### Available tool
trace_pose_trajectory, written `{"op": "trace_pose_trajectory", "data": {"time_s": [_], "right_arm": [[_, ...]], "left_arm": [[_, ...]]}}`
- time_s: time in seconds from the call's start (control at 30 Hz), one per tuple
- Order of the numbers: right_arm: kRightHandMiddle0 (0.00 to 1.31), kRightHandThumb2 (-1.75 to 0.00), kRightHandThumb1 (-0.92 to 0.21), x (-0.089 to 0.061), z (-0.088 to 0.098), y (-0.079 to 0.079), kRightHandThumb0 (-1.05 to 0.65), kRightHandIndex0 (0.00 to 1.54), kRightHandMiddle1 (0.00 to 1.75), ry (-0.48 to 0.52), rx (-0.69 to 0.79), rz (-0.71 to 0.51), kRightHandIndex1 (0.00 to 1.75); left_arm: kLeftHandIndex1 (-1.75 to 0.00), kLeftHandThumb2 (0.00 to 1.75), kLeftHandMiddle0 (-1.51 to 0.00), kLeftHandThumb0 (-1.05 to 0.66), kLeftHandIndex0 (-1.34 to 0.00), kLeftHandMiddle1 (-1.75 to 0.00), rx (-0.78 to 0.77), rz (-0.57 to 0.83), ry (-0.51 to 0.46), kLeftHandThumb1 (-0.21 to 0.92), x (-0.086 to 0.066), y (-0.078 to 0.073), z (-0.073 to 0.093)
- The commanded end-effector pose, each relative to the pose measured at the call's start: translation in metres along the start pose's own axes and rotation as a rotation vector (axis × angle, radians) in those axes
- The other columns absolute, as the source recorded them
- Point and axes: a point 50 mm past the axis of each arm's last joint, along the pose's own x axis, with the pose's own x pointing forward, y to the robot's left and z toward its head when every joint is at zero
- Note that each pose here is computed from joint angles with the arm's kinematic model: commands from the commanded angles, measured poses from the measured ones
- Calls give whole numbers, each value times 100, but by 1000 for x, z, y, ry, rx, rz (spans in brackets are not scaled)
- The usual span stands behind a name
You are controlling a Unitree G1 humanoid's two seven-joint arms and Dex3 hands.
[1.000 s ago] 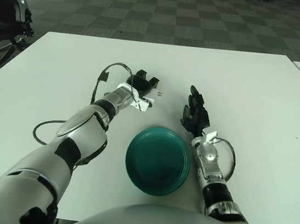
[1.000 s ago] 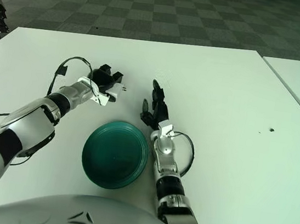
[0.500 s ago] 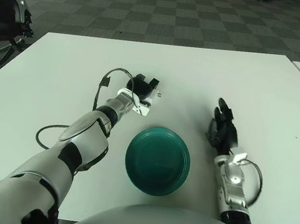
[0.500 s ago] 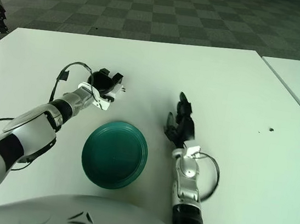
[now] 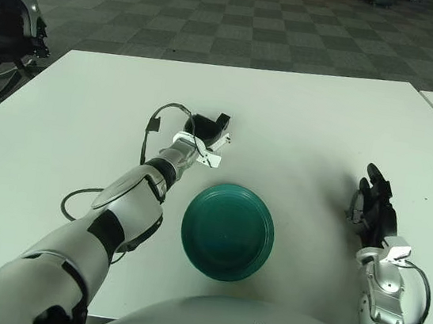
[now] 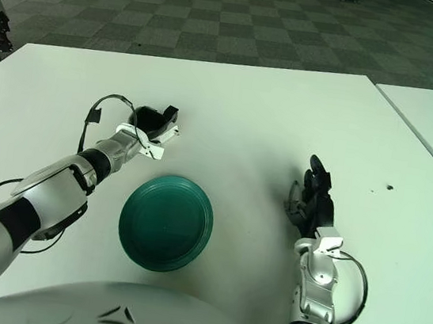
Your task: Put the charger into the plate.
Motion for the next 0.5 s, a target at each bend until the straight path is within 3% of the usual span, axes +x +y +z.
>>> {"op": "trace_pose_trajectory", "data": {"time_s": [0.0, 0.17, 0.3, 0.47], "right_arm": [[0, -67, -92, -36, -63, -11, -72, 12, 38, 370, 26, -38, 1], [0, -67, -92, -32, -64, -14, -72, 12, 38, 373, 26, -39, 1], [0, -67, -92, -29, -65, -16, -72, 13, 38, 375, 26, -39, 1], [0, -67, -92, -25, -67, -17, -72, 13, 38, 377, 27, -39, 1]], "left_arm": [[-175, 161, -87, 0, -64, -159, -128, -266, 56, 1, -26, -57, 1], [-175, 164, -88, 0, -65, -161, -214, -171, 63, -1, -13, -32, 0], [-175, 164, -88, 0, -65, -161, -346, 50, 17, -1, 3, 17, -8], [-175, 159, -82, 0, -60, -165, -428, 255, -111, 6, 4, 51, -11]]}}
